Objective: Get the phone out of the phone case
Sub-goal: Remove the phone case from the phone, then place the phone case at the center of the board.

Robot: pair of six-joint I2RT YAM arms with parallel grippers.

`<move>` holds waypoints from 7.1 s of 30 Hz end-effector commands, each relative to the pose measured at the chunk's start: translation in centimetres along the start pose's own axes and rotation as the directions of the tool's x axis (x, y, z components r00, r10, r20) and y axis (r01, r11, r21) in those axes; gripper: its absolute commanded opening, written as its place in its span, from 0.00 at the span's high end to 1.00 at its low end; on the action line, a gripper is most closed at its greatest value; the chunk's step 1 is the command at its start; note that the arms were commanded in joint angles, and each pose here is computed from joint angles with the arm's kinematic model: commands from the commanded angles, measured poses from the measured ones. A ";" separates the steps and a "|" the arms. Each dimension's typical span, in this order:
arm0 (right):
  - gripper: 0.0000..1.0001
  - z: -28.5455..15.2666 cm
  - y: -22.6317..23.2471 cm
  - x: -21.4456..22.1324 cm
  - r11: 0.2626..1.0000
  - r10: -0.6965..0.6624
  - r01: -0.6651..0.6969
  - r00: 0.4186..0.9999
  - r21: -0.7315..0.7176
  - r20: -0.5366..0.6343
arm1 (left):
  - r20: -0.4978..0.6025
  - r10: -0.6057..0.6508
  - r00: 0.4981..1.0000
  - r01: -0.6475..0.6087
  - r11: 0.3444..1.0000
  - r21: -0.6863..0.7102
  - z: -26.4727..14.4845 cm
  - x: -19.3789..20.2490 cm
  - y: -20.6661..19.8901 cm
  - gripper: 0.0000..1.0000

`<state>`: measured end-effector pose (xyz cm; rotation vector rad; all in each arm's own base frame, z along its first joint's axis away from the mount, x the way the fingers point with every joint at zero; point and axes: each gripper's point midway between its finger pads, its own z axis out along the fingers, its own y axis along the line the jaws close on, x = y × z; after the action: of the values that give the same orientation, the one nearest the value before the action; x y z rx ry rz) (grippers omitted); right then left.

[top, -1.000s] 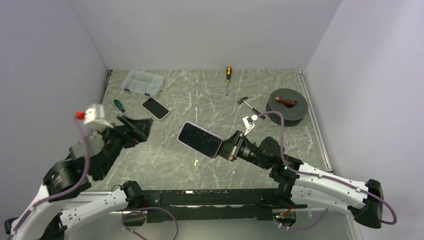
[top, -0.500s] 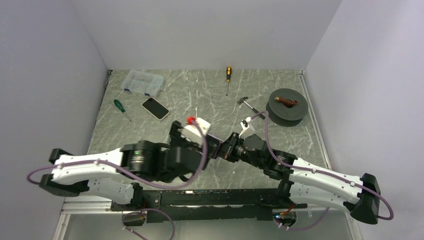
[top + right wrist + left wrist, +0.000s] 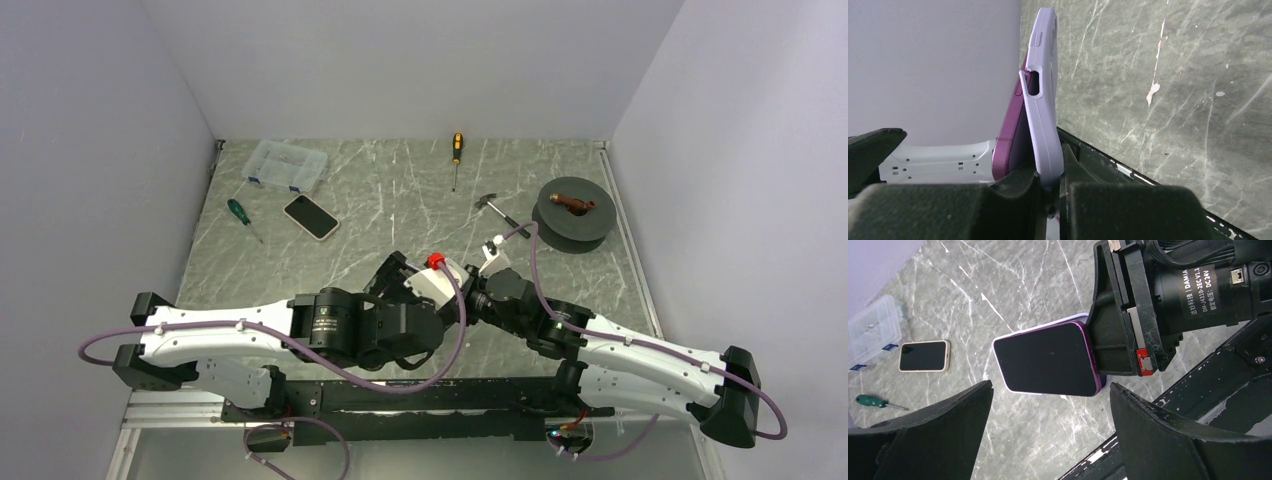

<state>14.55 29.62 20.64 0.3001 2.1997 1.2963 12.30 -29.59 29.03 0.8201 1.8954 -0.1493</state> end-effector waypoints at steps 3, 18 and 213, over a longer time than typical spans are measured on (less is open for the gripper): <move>1.00 -1.4 5.4 -2.3 0.986 0.069 -0.058 0.996 -0.158 0.060 | -0.055 0.018 0.998 -0.013 0.997 0.081 0.7 0.9 -1.8 0.09; 1.00 -1.6 5.1 -2.4 0.984 0.086 -0.074 0.994 -0.159 0.066 | -0.158 0.028 0.987 -0.031 0.999 -0.016 2.6 3.2 -1.1 0.23; 0.12 -7.2 -0.7 -8.3 0.949 0.261 -0.272 0.962 -0.162 -0.084 | 0.534 0.552 0.640 -0.499 0.828 -0.257 -2.0 2.6 0.4 1.00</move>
<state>18.81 17.51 22.15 0.6160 2.1301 1.4374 8.88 -27.18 21.82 1.2391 1.1480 -0.0485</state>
